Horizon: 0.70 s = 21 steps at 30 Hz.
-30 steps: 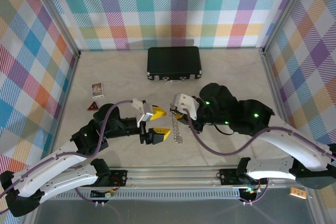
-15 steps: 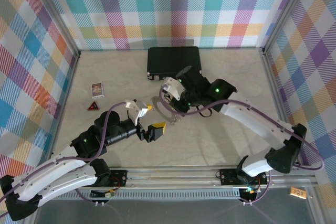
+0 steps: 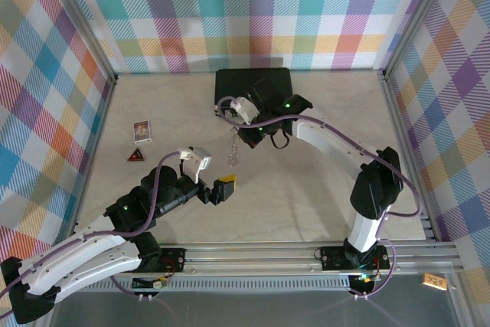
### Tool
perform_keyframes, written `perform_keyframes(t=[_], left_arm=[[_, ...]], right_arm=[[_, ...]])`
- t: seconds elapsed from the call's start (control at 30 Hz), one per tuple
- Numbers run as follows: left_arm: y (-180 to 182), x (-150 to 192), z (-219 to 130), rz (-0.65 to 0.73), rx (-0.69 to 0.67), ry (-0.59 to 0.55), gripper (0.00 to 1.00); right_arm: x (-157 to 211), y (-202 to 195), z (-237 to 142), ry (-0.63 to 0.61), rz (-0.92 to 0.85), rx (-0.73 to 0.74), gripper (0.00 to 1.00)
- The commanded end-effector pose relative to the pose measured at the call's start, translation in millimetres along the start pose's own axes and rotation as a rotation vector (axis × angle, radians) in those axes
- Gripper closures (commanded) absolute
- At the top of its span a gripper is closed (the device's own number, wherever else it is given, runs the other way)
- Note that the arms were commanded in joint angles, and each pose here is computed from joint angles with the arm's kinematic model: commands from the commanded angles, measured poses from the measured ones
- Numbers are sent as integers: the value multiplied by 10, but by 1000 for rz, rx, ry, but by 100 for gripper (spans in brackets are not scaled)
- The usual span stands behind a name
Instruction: Put the keys on the keyring
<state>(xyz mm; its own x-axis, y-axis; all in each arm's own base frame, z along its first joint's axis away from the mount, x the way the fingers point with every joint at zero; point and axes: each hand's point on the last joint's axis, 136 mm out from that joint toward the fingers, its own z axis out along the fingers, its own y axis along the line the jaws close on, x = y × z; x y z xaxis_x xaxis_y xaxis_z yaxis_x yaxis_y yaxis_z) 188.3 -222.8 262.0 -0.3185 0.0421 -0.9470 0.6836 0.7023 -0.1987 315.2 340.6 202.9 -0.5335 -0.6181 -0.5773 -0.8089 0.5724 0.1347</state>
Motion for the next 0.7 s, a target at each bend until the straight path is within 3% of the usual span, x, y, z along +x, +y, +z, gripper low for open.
perform_keyframes(t=[0.0,0.27,0.67], left_arm=[[75,1,-32,1,-42,-8,0],[110,5,-38,2,-60,-14,0],[104,-70,-33,4,-59,-50,0]], right_arm=[[-255,52,30,-72,11,-47,100],[-248,42,293,-59,88,-82,100],[97,160,403,-19,150,-150,100]])
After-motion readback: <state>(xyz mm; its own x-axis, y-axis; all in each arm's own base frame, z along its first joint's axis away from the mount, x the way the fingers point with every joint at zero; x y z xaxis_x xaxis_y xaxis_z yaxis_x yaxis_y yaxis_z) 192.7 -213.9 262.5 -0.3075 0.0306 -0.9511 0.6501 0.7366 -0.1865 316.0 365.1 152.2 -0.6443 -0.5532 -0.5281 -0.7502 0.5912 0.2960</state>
